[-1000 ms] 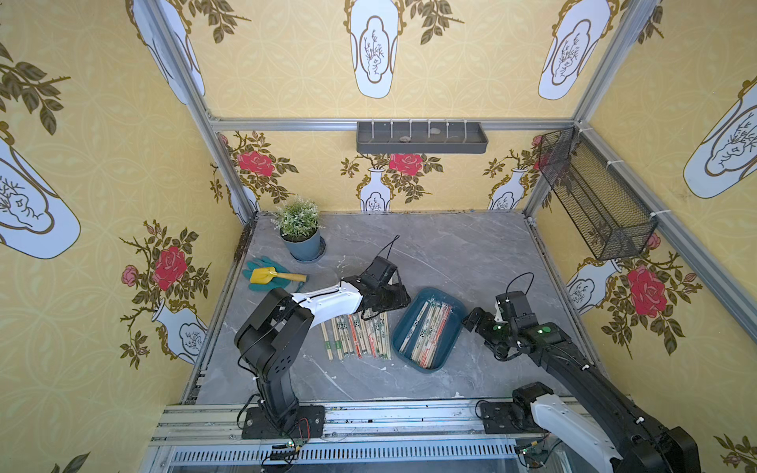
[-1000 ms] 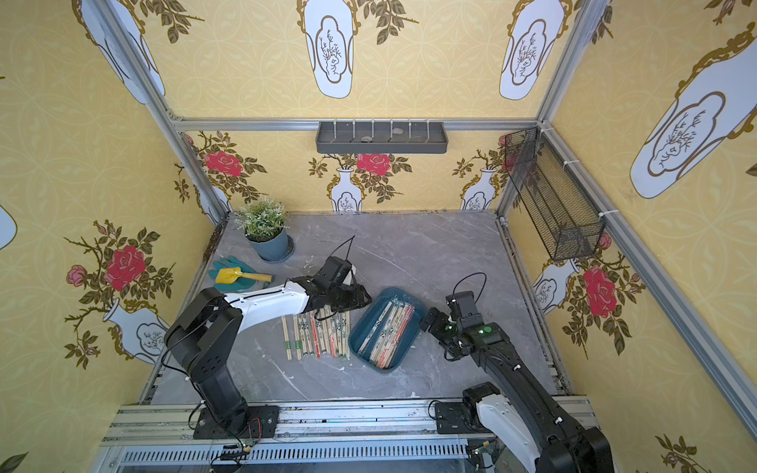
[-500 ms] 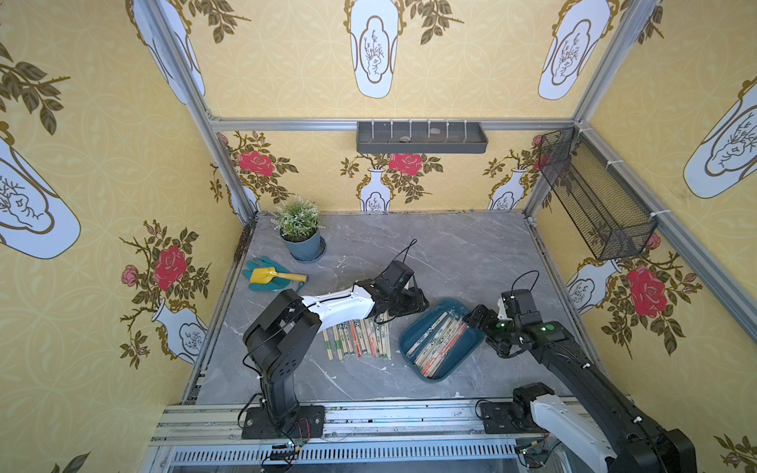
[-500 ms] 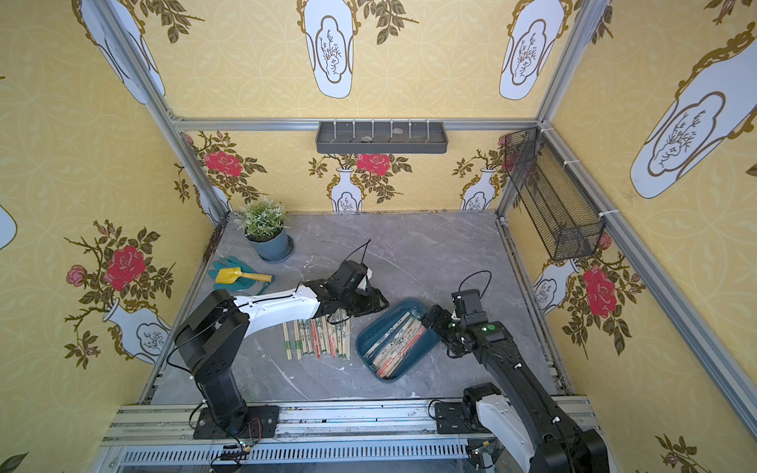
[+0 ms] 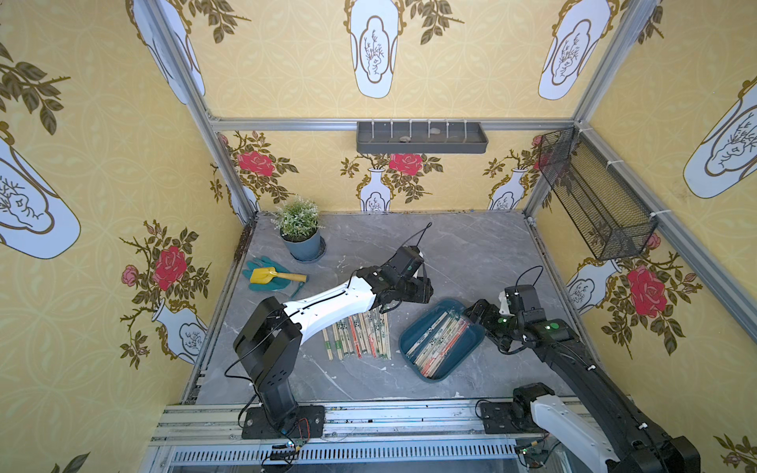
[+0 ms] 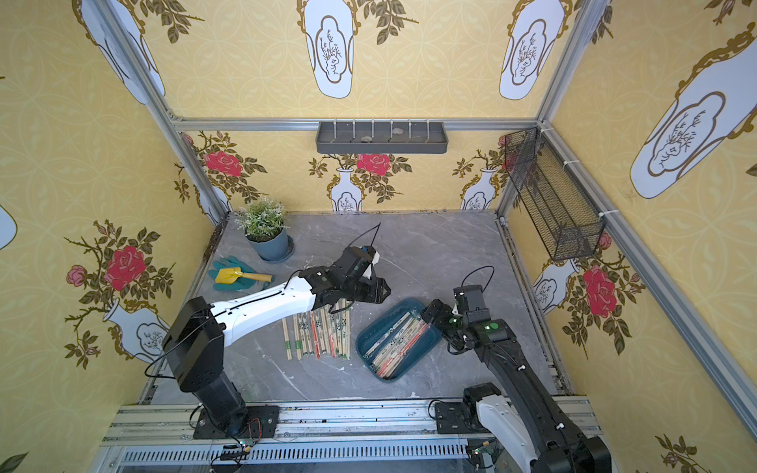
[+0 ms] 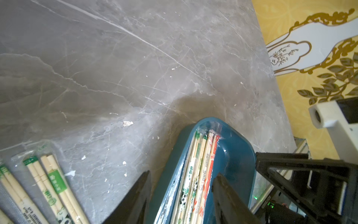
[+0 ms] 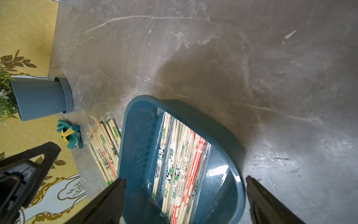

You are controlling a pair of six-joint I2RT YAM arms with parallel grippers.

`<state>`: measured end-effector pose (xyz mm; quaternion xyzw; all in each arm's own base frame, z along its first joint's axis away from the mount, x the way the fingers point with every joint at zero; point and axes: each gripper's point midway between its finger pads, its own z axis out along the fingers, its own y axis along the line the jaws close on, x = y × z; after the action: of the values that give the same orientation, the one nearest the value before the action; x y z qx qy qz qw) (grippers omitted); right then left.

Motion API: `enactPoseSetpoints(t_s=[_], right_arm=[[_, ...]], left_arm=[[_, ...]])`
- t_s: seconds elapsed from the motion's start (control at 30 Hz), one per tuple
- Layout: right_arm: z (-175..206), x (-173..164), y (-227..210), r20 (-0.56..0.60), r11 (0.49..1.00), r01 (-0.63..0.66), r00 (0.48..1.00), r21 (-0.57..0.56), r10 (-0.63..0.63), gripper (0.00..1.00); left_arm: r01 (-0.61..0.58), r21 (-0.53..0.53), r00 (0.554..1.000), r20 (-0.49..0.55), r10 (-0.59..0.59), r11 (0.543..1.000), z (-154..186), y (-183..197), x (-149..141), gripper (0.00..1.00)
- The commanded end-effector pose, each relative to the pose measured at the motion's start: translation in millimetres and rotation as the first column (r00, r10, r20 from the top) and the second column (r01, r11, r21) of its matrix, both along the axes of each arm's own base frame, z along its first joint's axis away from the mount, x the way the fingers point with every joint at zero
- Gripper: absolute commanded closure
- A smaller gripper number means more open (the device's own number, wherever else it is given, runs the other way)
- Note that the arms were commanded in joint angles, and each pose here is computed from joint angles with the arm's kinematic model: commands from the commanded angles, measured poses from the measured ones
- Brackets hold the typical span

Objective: Take the paired disposable chopsticks out of the storage box
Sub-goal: Adjust the storage box at the center of the board.

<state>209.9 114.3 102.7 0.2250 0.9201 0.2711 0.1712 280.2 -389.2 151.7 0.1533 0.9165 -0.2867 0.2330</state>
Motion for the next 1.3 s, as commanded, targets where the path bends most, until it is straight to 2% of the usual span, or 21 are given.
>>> enactPoseSetpoints(t_s=[0.0, 0.2, 0.47, 0.63, 1.27], right_arm=[[-3.6, -6.4, -4.1, -0.023, 1.0, 0.018, 1.0, -0.009, -0.018, 0.02], [-17.2, -23.0, -8.4, -0.071, 0.999, 0.043, 0.997, -0.004, -0.043, 0.03], [-30.2, -32.8, -2.9, -0.118, 0.998, 0.05, 0.992, 0.047, -0.045, 0.03], [-29.1, -23.8, 8.2, -0.113, 0.994, 0.038, 0.993, 0.101, -0.027, 0.02], [1.8, 25.4, 35.1, -0.016, 0.981, -0.012, 1.0, 0.195, 0.016, 0.02]], left_arm=[[0.065, 0.058, 0.997, 0.033, -0.066, 0.996, -6.4, -4.0, -11.9, 0.44], [0.159, 0.08, 0.986, 0.031, -0.162, 0.984, -19.2, -27.2, -40.1, 0.44], [0.213, 0.089, 0.977, 0.006, -0.214, 0.973, -40.3, -46.2, -60.2, 0.45], [0.188, 0.102, 0.982, 0.002, -0.189, 0.977, -49.8, -42.5, -59.5, 0.46], [0.16, 0.116, 0.986, 0.028, -0.164, 0.98, -46.1, -33.5, -56.5, 0.46]])
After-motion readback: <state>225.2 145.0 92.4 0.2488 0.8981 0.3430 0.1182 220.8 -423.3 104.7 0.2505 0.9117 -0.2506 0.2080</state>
